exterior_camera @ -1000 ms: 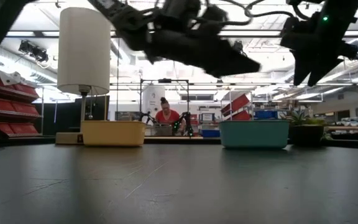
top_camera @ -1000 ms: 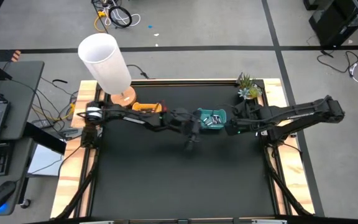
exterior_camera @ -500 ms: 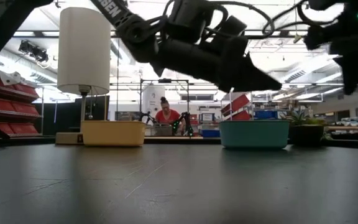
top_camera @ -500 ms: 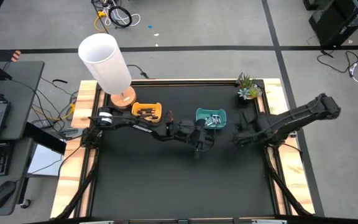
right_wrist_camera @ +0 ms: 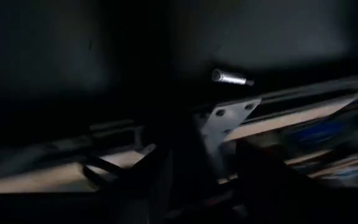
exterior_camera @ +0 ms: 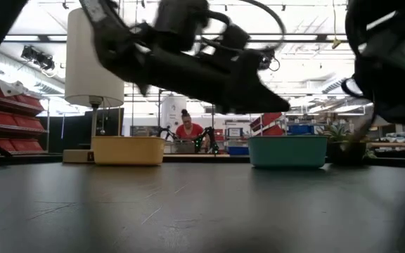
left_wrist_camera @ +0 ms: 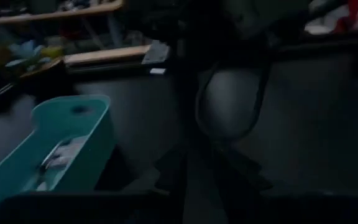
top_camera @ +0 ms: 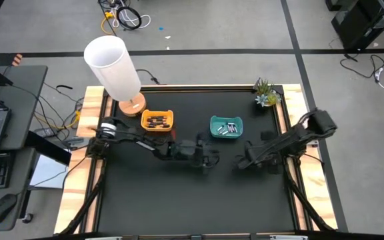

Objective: Sort batteries
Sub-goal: Put the silver battery into the blue bin

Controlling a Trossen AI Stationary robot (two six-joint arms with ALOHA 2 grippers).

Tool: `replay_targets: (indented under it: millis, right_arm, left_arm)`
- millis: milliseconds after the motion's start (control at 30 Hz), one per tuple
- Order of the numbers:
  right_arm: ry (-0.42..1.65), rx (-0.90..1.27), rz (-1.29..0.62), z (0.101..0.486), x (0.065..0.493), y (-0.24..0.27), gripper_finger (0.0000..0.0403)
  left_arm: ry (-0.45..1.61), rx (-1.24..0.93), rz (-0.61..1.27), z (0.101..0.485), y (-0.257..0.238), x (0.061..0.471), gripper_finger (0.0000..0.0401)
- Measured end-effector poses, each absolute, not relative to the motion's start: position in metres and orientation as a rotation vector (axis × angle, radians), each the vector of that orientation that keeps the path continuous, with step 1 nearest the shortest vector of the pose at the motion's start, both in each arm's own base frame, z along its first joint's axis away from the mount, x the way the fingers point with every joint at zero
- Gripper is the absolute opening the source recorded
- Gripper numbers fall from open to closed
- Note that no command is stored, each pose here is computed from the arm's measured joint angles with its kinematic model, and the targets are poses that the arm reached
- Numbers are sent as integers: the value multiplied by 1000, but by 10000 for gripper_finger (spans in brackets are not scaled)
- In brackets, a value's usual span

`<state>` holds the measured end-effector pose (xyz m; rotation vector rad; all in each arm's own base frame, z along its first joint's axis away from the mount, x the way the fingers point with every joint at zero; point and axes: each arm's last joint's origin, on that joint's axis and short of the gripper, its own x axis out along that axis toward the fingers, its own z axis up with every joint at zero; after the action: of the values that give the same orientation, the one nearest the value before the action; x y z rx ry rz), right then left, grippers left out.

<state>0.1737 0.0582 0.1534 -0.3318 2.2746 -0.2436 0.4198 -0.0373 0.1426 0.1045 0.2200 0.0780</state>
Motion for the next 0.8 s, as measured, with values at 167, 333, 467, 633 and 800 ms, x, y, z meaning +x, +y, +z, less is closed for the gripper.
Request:
replay_targets:
  millis: [167,333,467,633,800]
  right_arm:
    - [2286,-437,-30,138,185,59,158]
    - [2273,-657,180,135,191,58,158]
    - [2198,-742,278,127,193,55,158]
    - [2205,-779,358,113,181,45,158]
    - [2243,-726,328,110,171,36,158]
  left_arm:
    - [227,132,169,149,-52,388,90]
    - [215,134,152,157,-65,373,90]
    - [218,143,171,156,-73,370,90]
    - [233,154,171,154,-81,367,90]
    - [237,159,176,154,-84,366,90]
